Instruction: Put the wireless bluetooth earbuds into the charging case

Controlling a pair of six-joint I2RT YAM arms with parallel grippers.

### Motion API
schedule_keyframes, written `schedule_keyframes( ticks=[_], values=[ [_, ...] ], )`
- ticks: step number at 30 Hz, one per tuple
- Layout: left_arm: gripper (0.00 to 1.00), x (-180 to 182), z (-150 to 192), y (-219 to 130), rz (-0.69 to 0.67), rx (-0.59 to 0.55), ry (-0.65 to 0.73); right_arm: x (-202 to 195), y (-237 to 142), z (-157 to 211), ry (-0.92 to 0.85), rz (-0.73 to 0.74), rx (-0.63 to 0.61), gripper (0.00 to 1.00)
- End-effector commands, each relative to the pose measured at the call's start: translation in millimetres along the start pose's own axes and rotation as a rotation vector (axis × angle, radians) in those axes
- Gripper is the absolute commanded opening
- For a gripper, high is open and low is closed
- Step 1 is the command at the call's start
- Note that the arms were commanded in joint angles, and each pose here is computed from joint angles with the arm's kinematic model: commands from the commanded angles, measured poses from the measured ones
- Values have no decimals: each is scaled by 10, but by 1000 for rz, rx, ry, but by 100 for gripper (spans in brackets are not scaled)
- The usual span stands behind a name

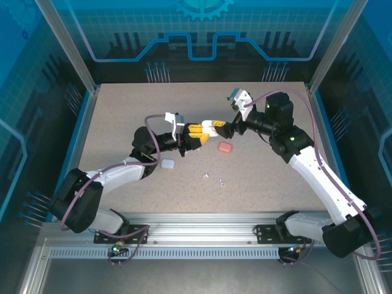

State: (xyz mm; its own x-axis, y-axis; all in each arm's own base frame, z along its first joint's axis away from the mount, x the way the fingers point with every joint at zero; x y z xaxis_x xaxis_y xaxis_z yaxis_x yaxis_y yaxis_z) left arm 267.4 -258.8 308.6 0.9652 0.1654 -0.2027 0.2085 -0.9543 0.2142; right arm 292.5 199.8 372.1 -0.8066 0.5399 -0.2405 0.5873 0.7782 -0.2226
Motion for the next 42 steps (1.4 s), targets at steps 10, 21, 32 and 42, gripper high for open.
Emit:
schedule_keyframes(
  ticks=[10,21,32,42],
  values=[
    [5,-17,-51,-161,-65,-45,64,38,-534,-183,87,96,5,100],
    [4,-7,-215,-548,-161,-75,96,226,-637,1294,674,290,587,91],
    [4,-205,-350,-719,-220,-27,184,764,79,2158,883,151,784,72],
    [4,-309,-396,-775,-237,-4,212,1199,815,2362,761,-63,929,56]
  ],
)
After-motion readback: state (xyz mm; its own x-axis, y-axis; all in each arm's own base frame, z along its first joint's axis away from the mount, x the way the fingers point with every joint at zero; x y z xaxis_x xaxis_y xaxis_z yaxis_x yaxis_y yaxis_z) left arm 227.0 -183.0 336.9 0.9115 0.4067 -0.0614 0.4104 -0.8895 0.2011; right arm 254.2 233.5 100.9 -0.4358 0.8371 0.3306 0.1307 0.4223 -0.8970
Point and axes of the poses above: each hand's point on the last joint's axis, 136 mm out from that joint toward the fingers, its own y axis out along the fingers, its own x axis along the line the jaws close on, z = x × y, the point moved 4 cm from there along -y, back along the fingers, and after that the axes turned 4 degrees about -y, right-handed, at the moved point
